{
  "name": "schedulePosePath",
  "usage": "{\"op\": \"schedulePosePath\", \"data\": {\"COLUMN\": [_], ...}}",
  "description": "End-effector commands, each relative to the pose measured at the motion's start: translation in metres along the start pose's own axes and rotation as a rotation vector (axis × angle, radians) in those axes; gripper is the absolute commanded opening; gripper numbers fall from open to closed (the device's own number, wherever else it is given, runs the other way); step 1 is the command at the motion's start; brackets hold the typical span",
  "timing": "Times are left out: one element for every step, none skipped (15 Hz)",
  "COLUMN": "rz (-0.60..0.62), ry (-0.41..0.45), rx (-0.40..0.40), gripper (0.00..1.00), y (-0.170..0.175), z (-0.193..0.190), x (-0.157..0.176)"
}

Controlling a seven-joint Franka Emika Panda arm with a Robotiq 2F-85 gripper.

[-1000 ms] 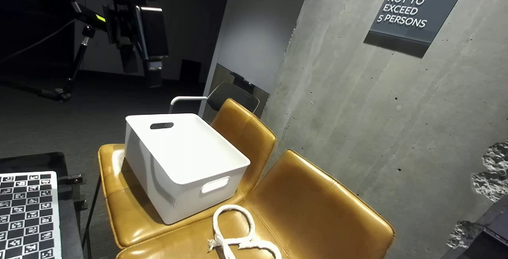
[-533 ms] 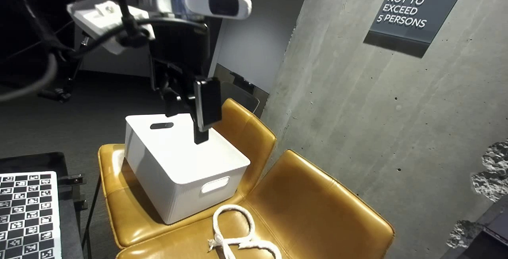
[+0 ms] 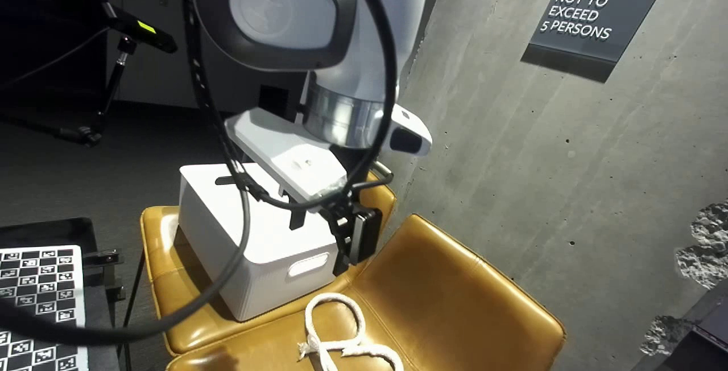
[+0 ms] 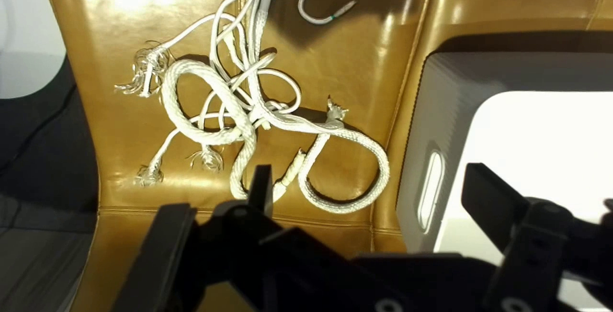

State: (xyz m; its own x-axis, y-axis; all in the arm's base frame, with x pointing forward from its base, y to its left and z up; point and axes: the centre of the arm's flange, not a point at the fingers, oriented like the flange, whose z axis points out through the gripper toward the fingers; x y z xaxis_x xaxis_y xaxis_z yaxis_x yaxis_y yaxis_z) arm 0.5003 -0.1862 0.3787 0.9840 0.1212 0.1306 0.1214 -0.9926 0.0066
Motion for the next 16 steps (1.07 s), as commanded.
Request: {"op": "schedulePosePath", "data": {"rz": [-0.006, -0.001, 0.006, 0.012, 0.015, 0.018, 0.024, 0.026, 0.031, 0.035, 0.038, 0.041, 0.047, 0.05, 0.053, 0.055], "ry": [-0.032, -0.039, -0.048, -0.057, -0.067, -0.075, -0.083, -0.089, -0.096, -0.102, -0.107, -0.112, -0.114, -0.119, -0.12, -0.12], "rx": [-0.036, -0.047, -0.062, -0.072, -0.081, -0.085, -0.091, -0.094, -0.097, -0.099, -0.101, -0.105, -0.11, -0.113, -0.117, -0.119], "gripper": [1.0, 1.0, 1.0, 1.0, 1.0, 1.0, 1.0, 1.0, 1.0, 1.0, 1.0, 1.0, 1.0, 1.0, 1.0, 1.0], "y": [0.04, 0.049, 0.06, 0.07, 0.079, 0.086, 0.092, 0.098, 0.103, 0.108, 0.111, 0.114, 0.115, 0.116, 0.117, 0.117], "z": [0.04, 0.05, 0.062, 0.072, 0.083, 0.094, 0.103, 0.115, 0.126, 0.136, 0.146, 0.156, 0.166, 0.175, 0.186, 0.194], "x": [0.052, 0.058, 0.066, 0.072, 0.078, 0.082, 0.085, 0.089, 0.095, 0.099, 0.103, 0.107, 0.113, 0.117, 0.123, 0.127]}}
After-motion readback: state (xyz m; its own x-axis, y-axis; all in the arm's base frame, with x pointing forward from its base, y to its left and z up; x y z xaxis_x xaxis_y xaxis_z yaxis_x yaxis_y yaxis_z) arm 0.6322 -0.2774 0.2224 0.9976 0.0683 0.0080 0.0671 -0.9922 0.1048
